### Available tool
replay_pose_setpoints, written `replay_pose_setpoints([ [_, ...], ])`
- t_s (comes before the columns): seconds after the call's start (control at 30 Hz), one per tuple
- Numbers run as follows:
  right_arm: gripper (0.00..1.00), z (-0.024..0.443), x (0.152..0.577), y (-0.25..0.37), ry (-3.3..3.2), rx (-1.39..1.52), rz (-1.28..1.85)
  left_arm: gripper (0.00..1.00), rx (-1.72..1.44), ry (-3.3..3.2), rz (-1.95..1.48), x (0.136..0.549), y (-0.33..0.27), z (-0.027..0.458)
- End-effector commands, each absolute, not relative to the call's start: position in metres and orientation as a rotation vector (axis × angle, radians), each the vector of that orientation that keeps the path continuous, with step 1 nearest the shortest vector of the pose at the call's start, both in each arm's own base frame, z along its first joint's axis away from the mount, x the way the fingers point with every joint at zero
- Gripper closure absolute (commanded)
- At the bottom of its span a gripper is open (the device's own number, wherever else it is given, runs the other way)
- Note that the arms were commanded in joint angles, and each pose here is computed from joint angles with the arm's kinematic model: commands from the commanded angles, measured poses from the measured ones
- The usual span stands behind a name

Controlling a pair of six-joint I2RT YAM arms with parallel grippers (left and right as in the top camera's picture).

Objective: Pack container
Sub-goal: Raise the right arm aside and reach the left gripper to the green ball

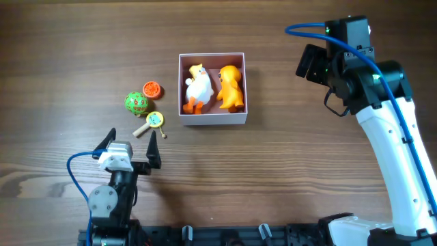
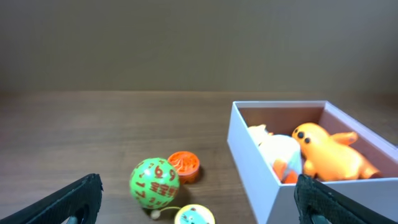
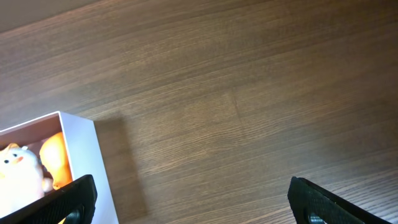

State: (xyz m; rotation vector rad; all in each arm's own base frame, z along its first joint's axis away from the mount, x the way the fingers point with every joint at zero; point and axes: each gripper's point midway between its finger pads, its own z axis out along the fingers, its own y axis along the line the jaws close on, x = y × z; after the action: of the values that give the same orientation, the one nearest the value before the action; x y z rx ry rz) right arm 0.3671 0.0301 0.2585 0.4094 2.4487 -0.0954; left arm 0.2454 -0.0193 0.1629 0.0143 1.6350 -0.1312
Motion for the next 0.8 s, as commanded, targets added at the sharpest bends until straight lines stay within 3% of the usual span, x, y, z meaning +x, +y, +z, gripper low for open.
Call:
replay_pose_setpoints([
  [0.0, 0.00, 0.263, 0.367, 0.028, 2.437, 0.398, -0.116, 0.00, -0.171, 1.637, -0.321, 0.244, -0.021, 0.168],
  [0.23, 0.00, 0.263, 0.367, 0.028, 2.437, 0.398, -0.116, 0.00, -0.289, 1.871, -0.294, 0.252, -0.013, 0.185],
  [0.5, 0.00, 0.263, 0.367, 0.028, 2.437, 0.398, -0.116, 0.00, -0.268, 2.492, -0.014, 0.303, 0.002, 0.218],
  [0.77, 0.00, 0.263, 0.367, 0.028, 2.437, 0.398, -0.116, 0.00, -0.287, 2.770, 0.064, 0.352, 0.004, 0.185],
])
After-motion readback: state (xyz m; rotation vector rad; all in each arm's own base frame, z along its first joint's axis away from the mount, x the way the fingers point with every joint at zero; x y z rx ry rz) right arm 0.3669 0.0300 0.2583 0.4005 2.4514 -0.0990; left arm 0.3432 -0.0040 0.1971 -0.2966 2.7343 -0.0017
